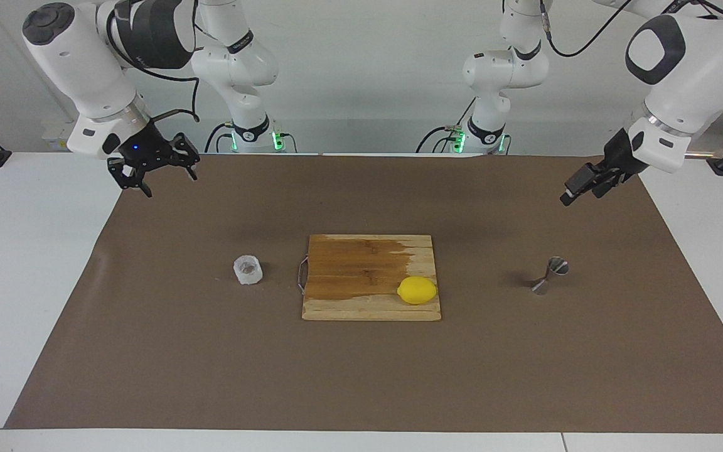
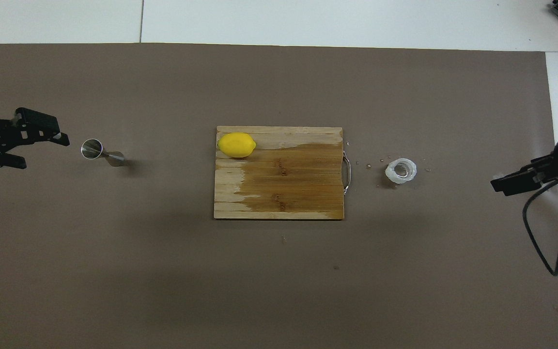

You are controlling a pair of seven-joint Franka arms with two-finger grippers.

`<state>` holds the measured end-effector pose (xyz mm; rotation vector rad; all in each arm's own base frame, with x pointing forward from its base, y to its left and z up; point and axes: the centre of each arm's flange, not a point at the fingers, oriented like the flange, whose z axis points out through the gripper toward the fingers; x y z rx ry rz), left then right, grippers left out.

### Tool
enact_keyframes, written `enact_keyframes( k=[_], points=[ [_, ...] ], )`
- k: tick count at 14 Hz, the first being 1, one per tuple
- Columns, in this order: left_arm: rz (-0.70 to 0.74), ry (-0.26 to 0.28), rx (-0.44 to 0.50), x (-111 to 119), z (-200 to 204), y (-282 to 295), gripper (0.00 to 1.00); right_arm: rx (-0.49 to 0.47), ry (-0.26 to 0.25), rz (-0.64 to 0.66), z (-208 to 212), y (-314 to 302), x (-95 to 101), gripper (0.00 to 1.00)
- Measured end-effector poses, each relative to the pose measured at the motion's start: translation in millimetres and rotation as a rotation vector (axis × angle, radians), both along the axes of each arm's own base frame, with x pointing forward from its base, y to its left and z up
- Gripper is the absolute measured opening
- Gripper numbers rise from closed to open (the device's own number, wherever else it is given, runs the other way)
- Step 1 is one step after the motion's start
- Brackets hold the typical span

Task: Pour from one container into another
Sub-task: 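Open the left gripper and move it toward the dark metal cup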

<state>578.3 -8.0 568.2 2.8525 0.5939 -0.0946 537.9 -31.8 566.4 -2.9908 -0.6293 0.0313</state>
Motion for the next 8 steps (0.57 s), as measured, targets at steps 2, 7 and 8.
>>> enact_keyframes(
  k=[2, 7, 8],
  points=[
    [0.155, 0.037, -0.047, 19, -15, 16, 1.00, 0.000, 0.000, 0.000, 0, 0, 0.0, 1.00],
    [0.558, 0.102, -0.193, 57, -45, 78, 1.00, 0.000, 0.000, 0.000, 0, 0, 0.0, 1.00],
    [0.651, 0.117, -0.237, 61, -51, 91, 1.00, 0.000, 0.000, 0.000, 0, 0, 0.0, 1.00]
  ],
)
